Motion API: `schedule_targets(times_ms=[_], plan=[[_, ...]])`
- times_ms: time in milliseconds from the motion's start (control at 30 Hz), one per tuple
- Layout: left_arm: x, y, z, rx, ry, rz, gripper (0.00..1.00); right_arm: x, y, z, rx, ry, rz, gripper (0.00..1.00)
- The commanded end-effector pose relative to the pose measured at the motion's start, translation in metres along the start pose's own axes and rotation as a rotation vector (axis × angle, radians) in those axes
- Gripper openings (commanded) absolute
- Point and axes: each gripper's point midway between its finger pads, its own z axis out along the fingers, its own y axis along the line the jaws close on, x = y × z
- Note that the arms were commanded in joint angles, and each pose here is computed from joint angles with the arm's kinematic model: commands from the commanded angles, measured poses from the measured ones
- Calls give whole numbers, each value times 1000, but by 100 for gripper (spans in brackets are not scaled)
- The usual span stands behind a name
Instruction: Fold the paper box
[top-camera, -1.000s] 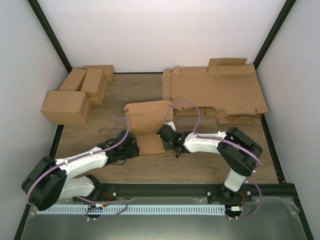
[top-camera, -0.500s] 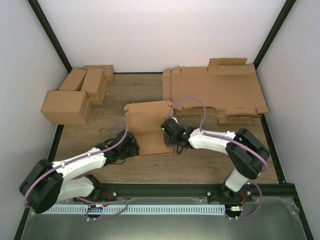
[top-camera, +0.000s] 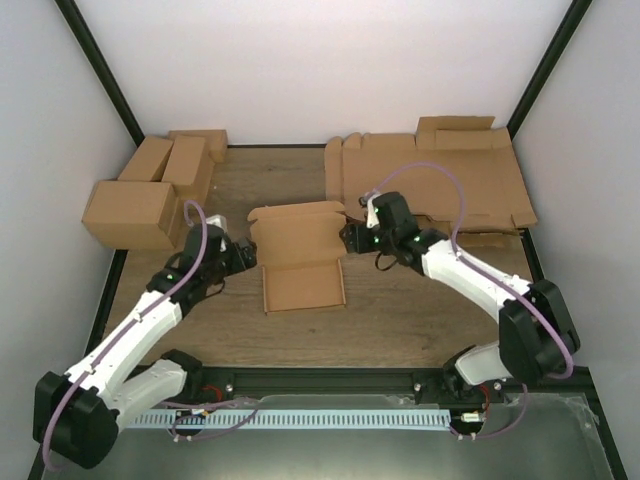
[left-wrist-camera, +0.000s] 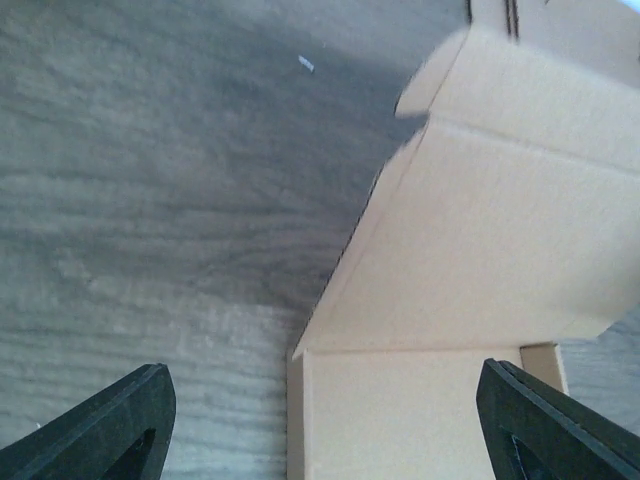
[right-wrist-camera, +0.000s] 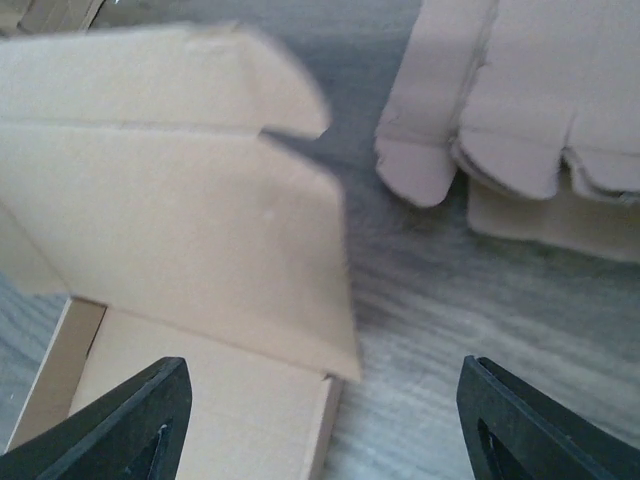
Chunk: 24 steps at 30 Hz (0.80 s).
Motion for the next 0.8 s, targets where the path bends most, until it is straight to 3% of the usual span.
schedule_targets(times_ms=[0, 133, 300, 400, 633, 767], plan=[[-27, -9, -2, 73, -1, 87, 85, -28, 2, 2, -109, 14, -37, 76], [-41, -11, 9, 127, 40, 87, 84, -43, -1, 12, -175, 38, -42, 70], [-41, -17, 22, 153, 98, 132, 64, -49, 0, 22, -190, 64, -60, 58], [-41, -20, 27, 165, 119, 153, 59, -50, 0, 27, -193, 85, -68, 52], [-47, -27, 35, 176, 142, 186, 56, -54, 0, 29, -181, 88, -77, 47], [-52, -18, 43, 113, 146, 189, 61, -57, -13, 34, -107, 87, -67, 49]])
